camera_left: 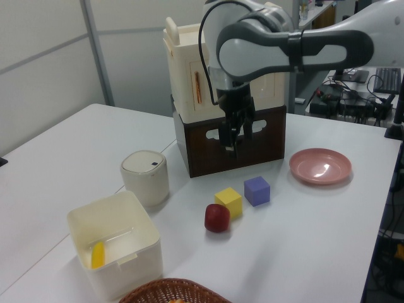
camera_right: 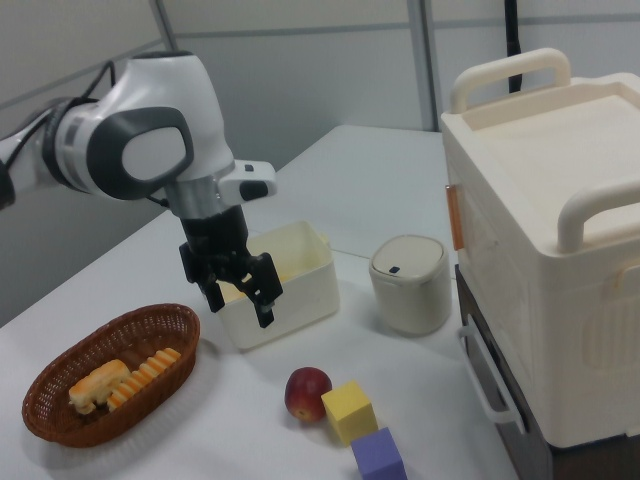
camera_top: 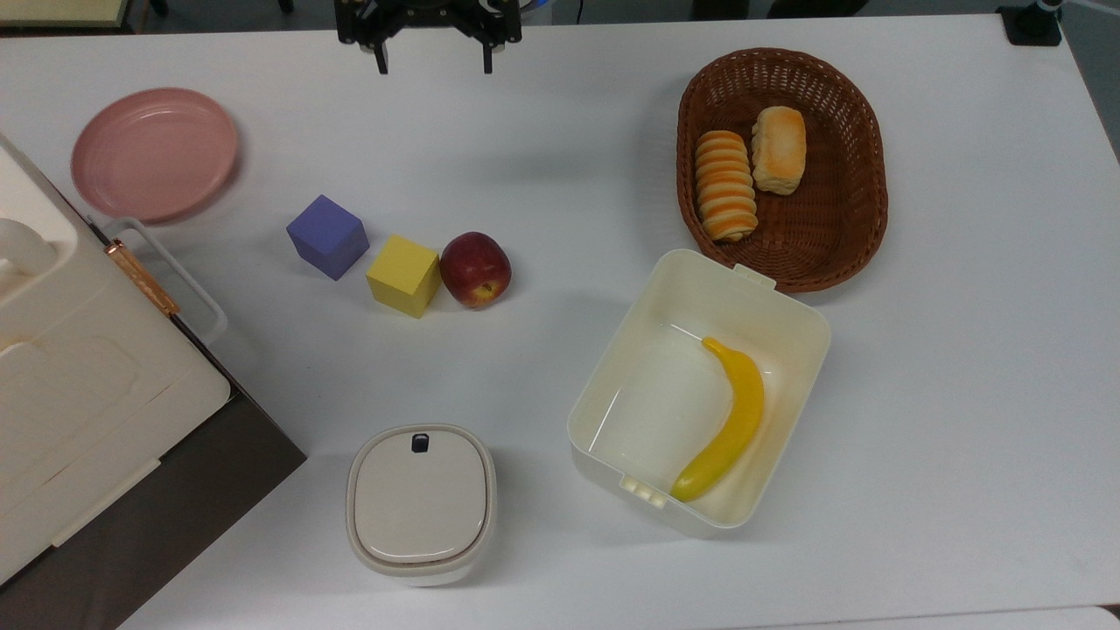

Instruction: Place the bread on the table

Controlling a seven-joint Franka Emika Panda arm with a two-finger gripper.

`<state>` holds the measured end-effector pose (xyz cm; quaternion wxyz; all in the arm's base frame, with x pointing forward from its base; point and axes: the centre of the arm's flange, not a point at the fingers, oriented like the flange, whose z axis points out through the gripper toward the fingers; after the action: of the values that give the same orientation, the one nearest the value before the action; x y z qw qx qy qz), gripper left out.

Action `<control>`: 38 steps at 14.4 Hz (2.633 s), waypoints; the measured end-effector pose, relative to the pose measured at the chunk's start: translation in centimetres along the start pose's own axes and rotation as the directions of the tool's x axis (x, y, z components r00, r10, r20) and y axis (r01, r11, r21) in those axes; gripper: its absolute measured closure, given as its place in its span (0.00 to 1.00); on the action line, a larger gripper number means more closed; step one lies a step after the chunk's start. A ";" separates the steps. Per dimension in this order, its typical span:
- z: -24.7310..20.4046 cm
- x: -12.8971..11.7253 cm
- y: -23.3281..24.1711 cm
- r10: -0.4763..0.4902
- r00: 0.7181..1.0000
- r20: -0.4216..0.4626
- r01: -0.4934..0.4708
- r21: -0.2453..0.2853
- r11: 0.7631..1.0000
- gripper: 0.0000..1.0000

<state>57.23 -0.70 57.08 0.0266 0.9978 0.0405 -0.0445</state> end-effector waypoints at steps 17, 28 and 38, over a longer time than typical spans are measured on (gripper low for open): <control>17.8 7.8 -2.5 -0.070 0.994 0.089 0.068 0.018 0.998 0.00; 22.1 9.7 -3.9 -0.028 0.998 0.063 0.027 0.021 0.999 0.00; 19.5 9.3 -9.2 -0.043 0.998 0.051 0.041 0.039 0.998 0.00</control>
<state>64.01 8.03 36.37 0.0077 0.9956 0.0599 -0.0715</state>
